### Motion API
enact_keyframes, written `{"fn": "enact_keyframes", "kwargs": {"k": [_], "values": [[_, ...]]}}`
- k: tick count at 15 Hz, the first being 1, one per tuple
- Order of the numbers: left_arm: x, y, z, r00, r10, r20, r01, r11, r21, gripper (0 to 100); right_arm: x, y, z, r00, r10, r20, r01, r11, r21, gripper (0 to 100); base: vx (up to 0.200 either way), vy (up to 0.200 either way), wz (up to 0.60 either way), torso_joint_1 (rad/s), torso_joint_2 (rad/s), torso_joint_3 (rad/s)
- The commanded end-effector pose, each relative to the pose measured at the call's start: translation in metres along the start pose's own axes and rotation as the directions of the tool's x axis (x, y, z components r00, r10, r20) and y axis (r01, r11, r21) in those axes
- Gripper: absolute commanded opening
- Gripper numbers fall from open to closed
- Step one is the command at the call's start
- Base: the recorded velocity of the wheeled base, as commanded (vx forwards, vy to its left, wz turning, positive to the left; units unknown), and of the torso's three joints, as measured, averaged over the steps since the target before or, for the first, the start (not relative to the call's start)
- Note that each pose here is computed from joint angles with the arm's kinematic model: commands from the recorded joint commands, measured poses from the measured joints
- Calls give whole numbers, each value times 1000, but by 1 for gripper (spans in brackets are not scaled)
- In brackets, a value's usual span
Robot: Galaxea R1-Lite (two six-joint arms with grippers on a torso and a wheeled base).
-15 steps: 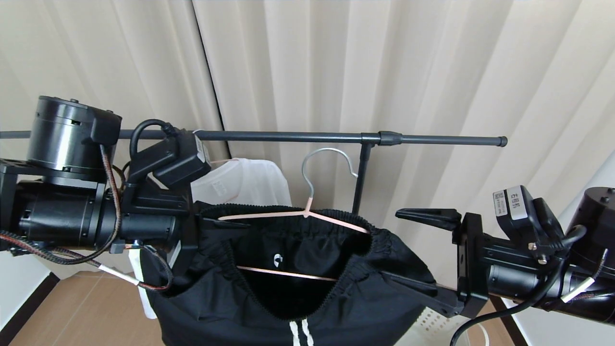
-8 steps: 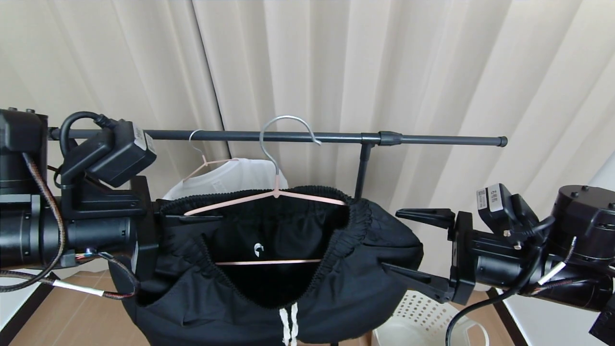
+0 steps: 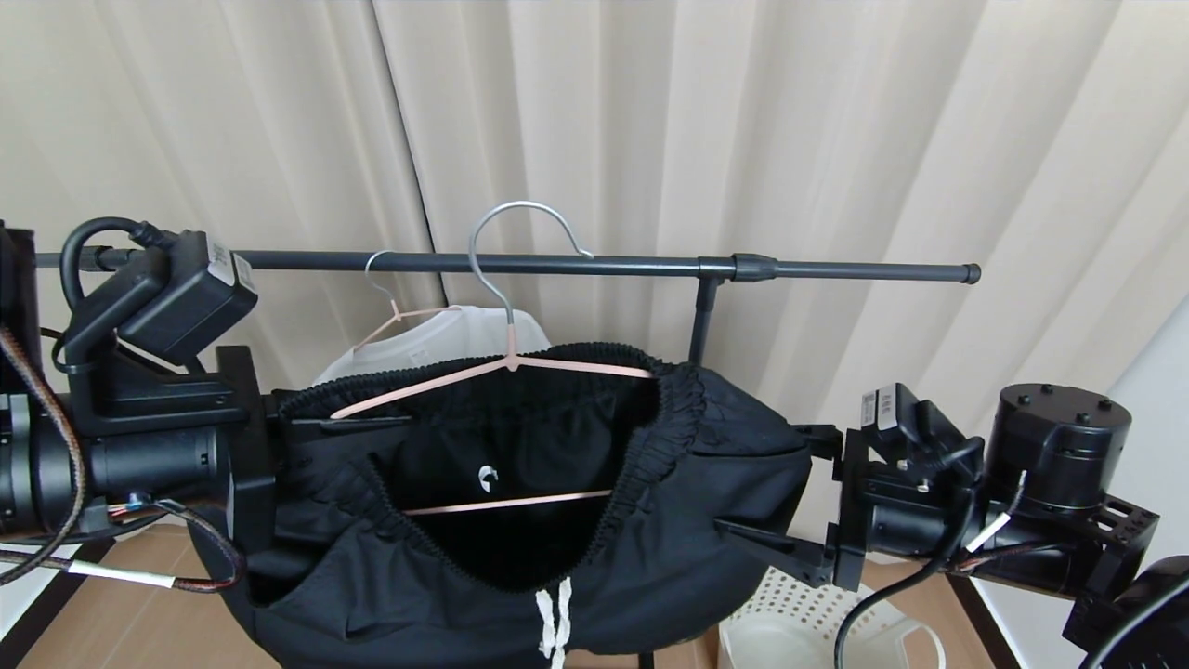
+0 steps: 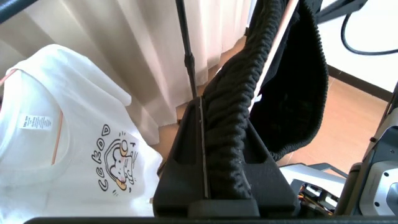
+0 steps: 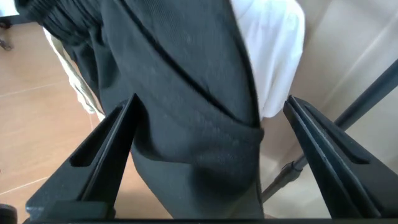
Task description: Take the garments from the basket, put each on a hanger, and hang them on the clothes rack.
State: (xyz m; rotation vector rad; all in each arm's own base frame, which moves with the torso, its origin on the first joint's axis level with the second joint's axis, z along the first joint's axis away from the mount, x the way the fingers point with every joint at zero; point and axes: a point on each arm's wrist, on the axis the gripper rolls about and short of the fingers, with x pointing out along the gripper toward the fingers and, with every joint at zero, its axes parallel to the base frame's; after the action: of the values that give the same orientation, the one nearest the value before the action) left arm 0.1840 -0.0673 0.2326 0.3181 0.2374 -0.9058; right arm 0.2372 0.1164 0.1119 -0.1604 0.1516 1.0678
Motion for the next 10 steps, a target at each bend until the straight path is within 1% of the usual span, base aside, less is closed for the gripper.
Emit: {"fn": "enact_keyframes", "kwargs": {"k": [1,6,8,10], "values": [[-3,0,1,1000,8,8,-8,1000,4,0,5,-1,-11,999,8,-34,-8,1000,17,100,0,0,0,0,0,0],[-10,-4,3,1000,15,25,-15,1000,14,0,5,1,-23,997,20,-76,-23,999,-48,100,0,0,0,0,0,0],[-14,-7,4,999,19,37,-20,1000,2,0,6,1,-24,997,20,-79,-25,998,-56,100,0,0,0,0,0,0],[-15,-7,5,999,21,40,-21,1000,3,0,8,0,-25,996,24,-81,-28,998,-52,100,0,0,0,0,0,0]]}}
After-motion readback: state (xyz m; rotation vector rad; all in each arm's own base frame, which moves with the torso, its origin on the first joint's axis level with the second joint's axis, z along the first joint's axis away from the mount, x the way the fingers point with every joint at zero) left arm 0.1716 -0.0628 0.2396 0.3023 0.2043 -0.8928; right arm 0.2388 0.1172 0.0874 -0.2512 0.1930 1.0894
